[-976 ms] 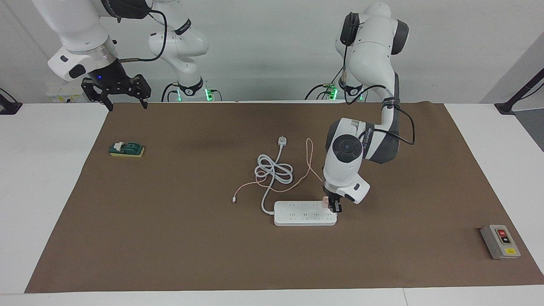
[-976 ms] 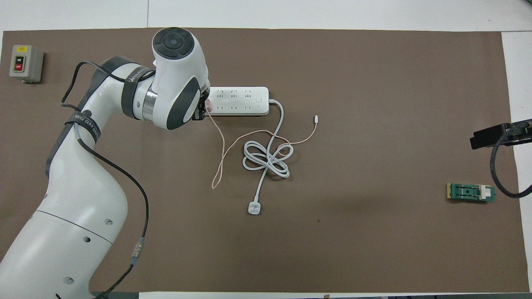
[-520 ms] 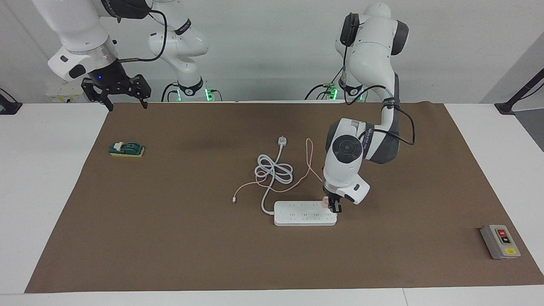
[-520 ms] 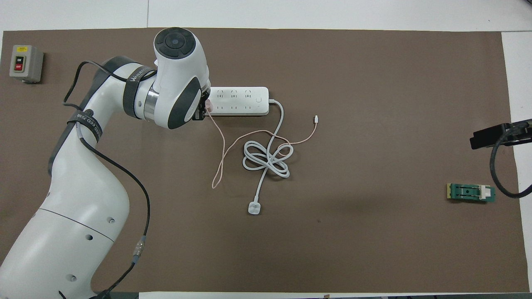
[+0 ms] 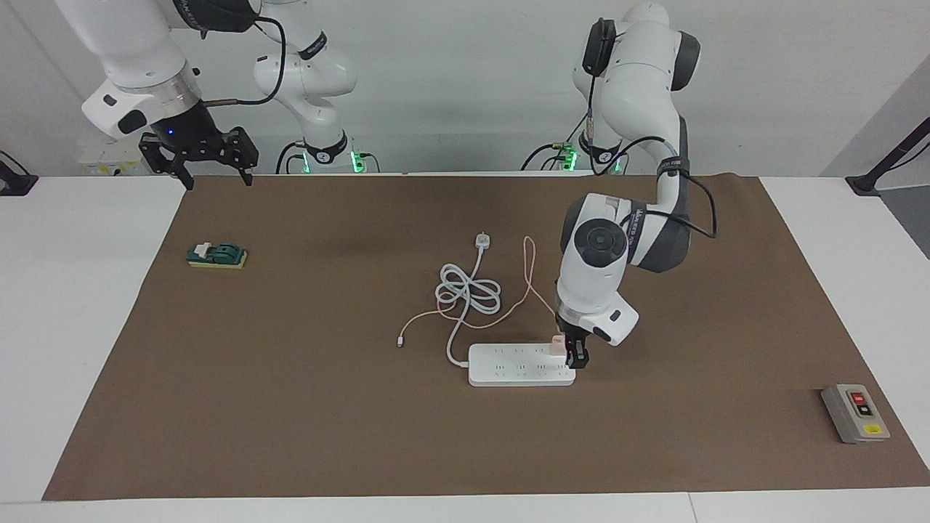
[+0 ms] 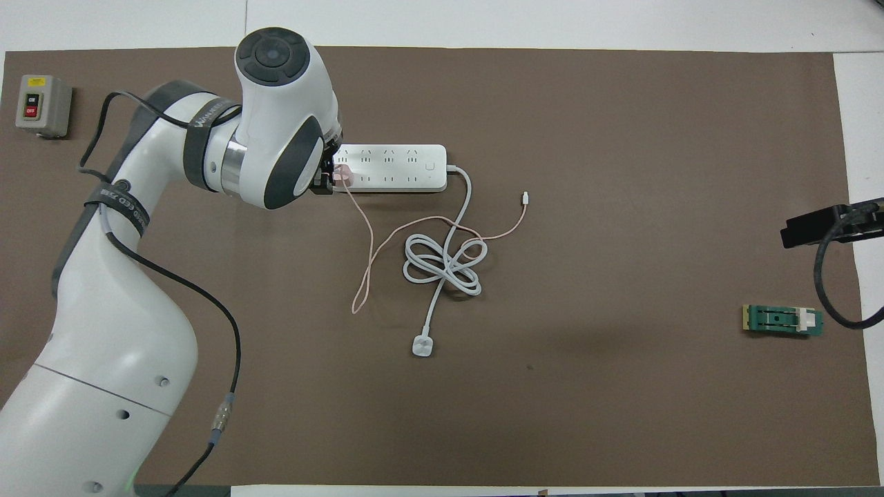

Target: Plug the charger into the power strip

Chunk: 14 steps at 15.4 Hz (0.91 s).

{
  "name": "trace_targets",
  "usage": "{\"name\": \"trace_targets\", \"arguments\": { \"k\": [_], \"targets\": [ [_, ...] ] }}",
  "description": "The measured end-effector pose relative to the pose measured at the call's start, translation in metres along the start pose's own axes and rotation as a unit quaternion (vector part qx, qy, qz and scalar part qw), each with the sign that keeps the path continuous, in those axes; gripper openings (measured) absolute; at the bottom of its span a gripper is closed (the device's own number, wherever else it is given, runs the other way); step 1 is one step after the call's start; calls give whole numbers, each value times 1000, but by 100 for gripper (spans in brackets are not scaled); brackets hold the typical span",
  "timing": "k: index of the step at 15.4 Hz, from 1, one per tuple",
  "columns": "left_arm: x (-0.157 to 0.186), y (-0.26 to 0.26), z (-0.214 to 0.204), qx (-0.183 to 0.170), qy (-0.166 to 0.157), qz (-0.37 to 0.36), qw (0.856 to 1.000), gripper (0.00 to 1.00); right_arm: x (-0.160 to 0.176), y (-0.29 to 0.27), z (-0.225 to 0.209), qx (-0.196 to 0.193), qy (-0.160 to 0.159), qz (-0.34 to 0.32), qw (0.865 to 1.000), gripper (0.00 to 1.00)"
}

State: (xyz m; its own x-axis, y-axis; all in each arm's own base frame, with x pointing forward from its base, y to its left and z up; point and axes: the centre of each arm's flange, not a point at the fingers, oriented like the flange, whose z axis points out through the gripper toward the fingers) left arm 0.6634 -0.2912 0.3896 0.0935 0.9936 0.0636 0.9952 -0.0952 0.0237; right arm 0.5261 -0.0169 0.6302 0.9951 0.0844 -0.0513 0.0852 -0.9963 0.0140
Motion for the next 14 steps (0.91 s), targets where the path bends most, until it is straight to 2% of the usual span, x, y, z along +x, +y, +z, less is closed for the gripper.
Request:
{"name": "trace_targets", "arguments": {
  "k": [4, 8, 11, 14],
  "targets": [
    [21, -10, -69, -18, -2, 30, 999, 82, 0, 0, 0, 0, 0, 0, 1000, 100],
    [79, -11, -130, -44, -4, 111, 993, 81, 0, -1, 0, 0, 0, -1, 1000, 100],
    [145, -17, -163, -44, -3, 215, 976, 81, 0, -1, 0, 0, 0, -1, 1000, 100],
    [207, -24, -179, -37, -2, 303, 952, 81, 0, -1, 0, 0, 0, -1, 1000, 100]
  ]
}}
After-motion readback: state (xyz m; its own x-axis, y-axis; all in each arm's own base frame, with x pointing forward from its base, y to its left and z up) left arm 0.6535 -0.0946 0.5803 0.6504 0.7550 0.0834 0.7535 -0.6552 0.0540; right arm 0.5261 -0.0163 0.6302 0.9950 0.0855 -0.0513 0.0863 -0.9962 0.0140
